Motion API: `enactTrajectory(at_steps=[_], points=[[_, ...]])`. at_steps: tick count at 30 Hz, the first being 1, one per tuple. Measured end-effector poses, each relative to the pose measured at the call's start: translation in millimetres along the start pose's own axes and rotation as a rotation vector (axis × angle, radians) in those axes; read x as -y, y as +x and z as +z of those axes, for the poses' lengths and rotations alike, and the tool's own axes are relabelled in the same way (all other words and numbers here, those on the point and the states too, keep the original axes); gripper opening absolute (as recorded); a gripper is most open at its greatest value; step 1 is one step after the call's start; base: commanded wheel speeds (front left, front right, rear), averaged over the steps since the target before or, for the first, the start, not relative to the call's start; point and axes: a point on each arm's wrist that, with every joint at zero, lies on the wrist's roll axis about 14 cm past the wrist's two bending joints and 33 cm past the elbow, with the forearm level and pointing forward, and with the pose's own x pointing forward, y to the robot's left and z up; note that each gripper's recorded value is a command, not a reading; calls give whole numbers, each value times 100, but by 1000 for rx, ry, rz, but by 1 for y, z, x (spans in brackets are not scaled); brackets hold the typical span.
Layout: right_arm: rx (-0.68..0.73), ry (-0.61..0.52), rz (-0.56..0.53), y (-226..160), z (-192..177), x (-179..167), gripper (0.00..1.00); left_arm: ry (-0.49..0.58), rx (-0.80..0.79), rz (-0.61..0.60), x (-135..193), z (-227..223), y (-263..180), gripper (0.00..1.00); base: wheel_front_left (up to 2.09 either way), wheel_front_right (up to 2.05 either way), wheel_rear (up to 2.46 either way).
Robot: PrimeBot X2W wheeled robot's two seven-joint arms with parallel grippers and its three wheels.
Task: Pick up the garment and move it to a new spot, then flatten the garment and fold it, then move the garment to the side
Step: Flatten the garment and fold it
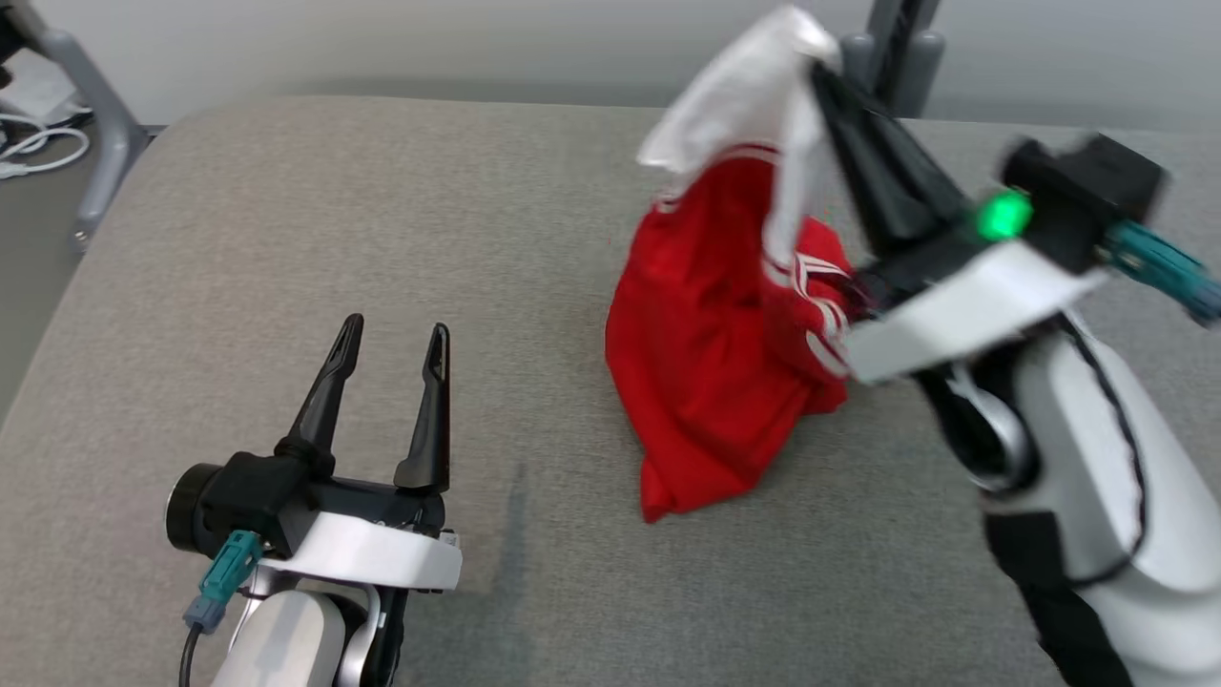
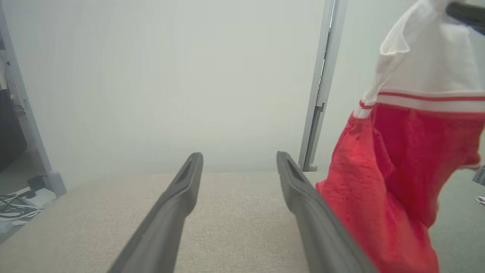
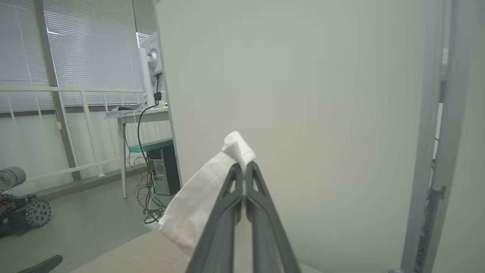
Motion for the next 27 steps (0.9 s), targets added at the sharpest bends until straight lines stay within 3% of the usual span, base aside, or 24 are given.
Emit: enactTrajectory(at_steps=[7,13,19,24,26,27], points=[[-202,8,-431,-126,-50,113,0,-10,-21,-57,18,-9,12,100,0,0,0],[-366,63,-679,-224,-98,148,0,-12,-50,-84,26,-20,18,100,0,0,0],[-467,117,-785,-272,-137,151,0,-7,-61,-86,25,-23,18,100,0,0,0],[-503,139,-811,-287,-155,150,0,-1,-62,-76,22,-22,17,100,0,0,0],[-489,136,-803,-283,-153,149,45,0,-60,-73,21,-20,14,100,0,0,0],[-484,133,-802,-282,-152,148,85,0,-66,-70,20,-21,11,100,0,0,0]])
